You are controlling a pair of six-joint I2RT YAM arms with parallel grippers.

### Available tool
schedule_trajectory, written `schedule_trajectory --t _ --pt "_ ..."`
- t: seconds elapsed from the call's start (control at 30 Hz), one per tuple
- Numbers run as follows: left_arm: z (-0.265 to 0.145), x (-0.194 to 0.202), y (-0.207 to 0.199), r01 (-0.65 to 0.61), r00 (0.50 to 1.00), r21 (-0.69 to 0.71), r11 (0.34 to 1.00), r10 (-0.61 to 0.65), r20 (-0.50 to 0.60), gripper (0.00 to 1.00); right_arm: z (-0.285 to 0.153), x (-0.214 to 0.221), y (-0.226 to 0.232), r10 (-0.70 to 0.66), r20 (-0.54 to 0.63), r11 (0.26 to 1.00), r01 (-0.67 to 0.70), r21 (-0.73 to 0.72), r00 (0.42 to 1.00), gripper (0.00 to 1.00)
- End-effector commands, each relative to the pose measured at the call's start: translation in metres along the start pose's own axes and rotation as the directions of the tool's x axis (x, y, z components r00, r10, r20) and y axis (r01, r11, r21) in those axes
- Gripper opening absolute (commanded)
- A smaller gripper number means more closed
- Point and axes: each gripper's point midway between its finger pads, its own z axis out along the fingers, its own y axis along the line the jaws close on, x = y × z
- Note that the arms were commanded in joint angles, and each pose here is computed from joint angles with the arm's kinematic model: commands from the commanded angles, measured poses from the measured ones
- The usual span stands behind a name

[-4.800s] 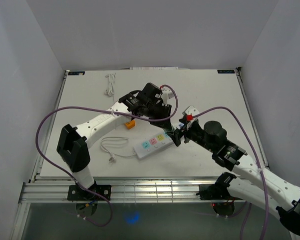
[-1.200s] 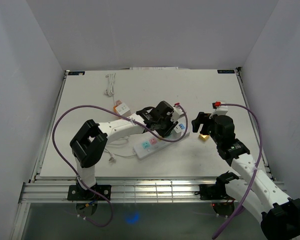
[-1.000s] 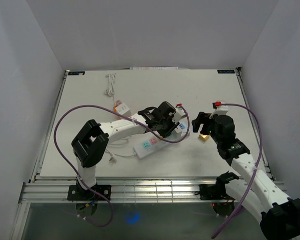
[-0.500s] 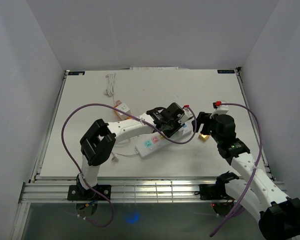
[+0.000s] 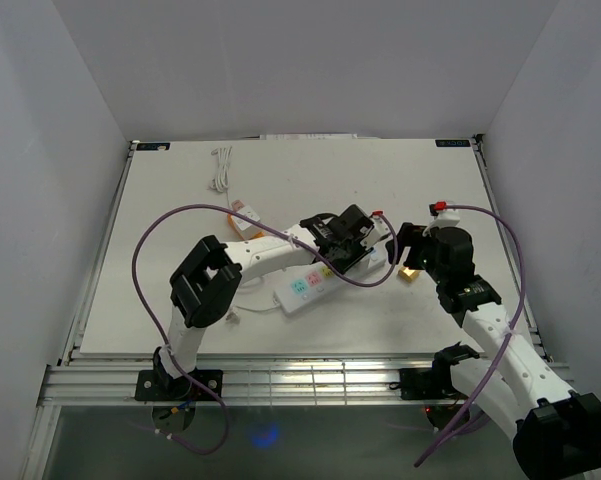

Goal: Insert the plug

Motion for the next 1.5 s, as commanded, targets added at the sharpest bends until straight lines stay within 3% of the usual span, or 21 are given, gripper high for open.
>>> schedule_trajectory --t 0.0,0.37,0.47,0.5,0.7,0.8,1.07,1.27,1.47 --pt "0.029 0.068 -0.032 0.034 0.977 0.138 0.990 -0.004 -0.214 0.00 0.003 -0.001 -0.002 0.023 -0.003 1.000 -0.023 -0.012 1.000 0.79" --pt "0.026 0.064 -0.022 0.071 0.978 0.094 0.993 -0.050 -0.204 0.00 0.005 0.009 -0.014 0.073 -0.038 0.997 -0.073 -0.002 0.997 0.79" --pt "0.015 0.048 -0.016 0.075 0.985 0.069 0.995 -0.063 -0.159 0.20 0.006 0.013 -0.020 0.095 -0.068 0.995 -0.093 0.022 0.993 0.82" --pt "0.012 0.044 -0.012 0.080 0.987 0.048 0.996 -0.072 -0.146 0.34 0.006 0.014 -0.022 0.101 -0.079 0.995 -0.099 0.035 0.992 0.85" --pt "-0.013 0.021 -0.001 0.116 0.992 -0.005 0.993 -0.116 -0.054 0.66 -0.003 0.017 -0.037 0.194 -0.140 0.970 -0.169 0.173 0.971 0.98" --pt "-0.027 0.009 0.002 0.137 0.991 -0.011 0.991 -0.137 0.002 0.97 -0.011 0.018 -0.040 0.256 -0.161 0.948 -0.215 0.233 0.953 0.96" --pt "-0.067 -0.022 0.014 0.175 0.975 -0.030 0.984 -0.170 0.142 0.98 -0.024 0.030 -0.062 0.448 -0.125 0.815 -0.348 0.463 0.885 0.95" --pt "-0.098 -0.033 0.020 0.196 0.959 -0.037 0.980 -0.184 0.215 0.98 -0.010 0.046 -0.059 0.533 -0.173 0.768 -0.389 0.509 0.828 0.98" --pt "-0.124 -0.035 0.021 0.226 0.939 -0.027 0.974 -0.210 0.274 0.98 0.005 0.054 -0.061 0.561 -0.185 0.743 -0.393 0.542 0.807 1.00"
